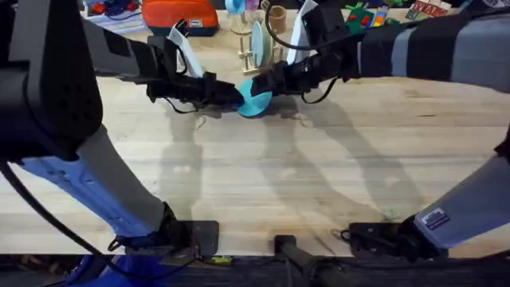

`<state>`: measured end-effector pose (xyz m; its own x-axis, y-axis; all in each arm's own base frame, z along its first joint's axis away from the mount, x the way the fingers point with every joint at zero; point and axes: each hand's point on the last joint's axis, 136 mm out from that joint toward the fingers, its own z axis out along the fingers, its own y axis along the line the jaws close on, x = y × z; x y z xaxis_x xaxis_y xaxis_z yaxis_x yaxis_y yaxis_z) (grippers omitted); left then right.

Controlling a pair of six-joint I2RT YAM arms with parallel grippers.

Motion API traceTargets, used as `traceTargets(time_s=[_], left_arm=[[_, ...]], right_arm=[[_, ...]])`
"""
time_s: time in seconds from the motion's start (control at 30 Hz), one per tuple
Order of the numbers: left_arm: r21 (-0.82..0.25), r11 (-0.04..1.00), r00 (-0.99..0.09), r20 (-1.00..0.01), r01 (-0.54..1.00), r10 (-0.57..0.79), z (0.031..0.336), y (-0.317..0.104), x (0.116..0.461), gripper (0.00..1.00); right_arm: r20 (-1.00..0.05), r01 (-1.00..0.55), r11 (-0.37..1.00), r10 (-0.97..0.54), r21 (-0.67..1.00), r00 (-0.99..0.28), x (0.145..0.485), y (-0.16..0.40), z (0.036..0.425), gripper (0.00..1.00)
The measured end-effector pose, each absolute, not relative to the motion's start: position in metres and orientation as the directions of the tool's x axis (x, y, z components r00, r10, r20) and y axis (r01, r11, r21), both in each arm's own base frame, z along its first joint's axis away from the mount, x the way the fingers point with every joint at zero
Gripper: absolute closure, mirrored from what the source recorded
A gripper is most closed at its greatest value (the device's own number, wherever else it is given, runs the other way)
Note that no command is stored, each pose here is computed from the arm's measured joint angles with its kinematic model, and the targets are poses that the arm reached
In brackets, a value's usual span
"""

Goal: Pick up the plates from the table one by one and place each into a slot on the dish rack.

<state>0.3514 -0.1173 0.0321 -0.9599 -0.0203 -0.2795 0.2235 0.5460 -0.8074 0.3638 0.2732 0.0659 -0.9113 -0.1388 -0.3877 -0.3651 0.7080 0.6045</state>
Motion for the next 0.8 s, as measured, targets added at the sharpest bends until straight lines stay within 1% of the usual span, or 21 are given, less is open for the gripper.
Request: traceTargets(time_s=[0.03, 0.1, 0.13, 0.17, 0.57, 0.7, 0.8], left_arm=[[-0.807, 0.546, -0.96, -0.28, 0.224, -0.02, 0.0322, -0.1173, 0.3514, 0.961], [-0.808, 0.546, -0.96, -0.28, 0.224, -0.02, 0.0323, -0.1173, 0.3513, 0.961], [-0.808, 0.546, -0.96, -0.278, 0.222, -0.021, 0.0321, -0.1172, 0.3512, 0.961], [-0.808, 0.546, -0.96, -0.279, 0.223, -0.021, 0.0322, -0.1172, 0.3513, 0.961], [-0.807, 0.547, -0.961, -0.277, 0.221, -0.021, 0.0324, -0.117, 0.351, 0.961], [-0.791, 0.57, -0.96, -0.281, 0.222, -0.016, 0.0337, -0.1153, 0.3504, 0.961], [-0.76, 0.611, -0.959, -0.282, 0.22, -0.006, 0.0356, -0.1122, 0.3472, 0.961]], right_arm=[[-0.387, -0.365, 0.708, -0.138, 0.605, -0.911, 0.3638, 0.2732, 0.0659, 0.591], [-0.386, -0.359, 0.717, -0.135, 0.597, -0.913, 0.3647, 0.2713, 0.0645, 0.832], [-0.382, -0.352, 0.721, -0.13, 0.597, -0.915, 0.3654, 0.2697, 0.0635, 0.923], [-0.379, -0.347, 0.718, -0.124, 0.603, -0.917, 0.3661, 0.2694, 0.0641, 0.955], [-0.378, -0.345, 0.714, -0.121, 0.61, -0.918, 0.3663, 0.2703, 0.0654, 0.973], [-0.377, -0.345, 0.712, -0.121, 0.611, -0.918, 0.3662, 0.2703, 0.0658, 0.973], [-0.371, -0.344, 0.708, -0.124, 0.617, -0.92, 0.3639, 0.2705, 0.0672, 0.973]])
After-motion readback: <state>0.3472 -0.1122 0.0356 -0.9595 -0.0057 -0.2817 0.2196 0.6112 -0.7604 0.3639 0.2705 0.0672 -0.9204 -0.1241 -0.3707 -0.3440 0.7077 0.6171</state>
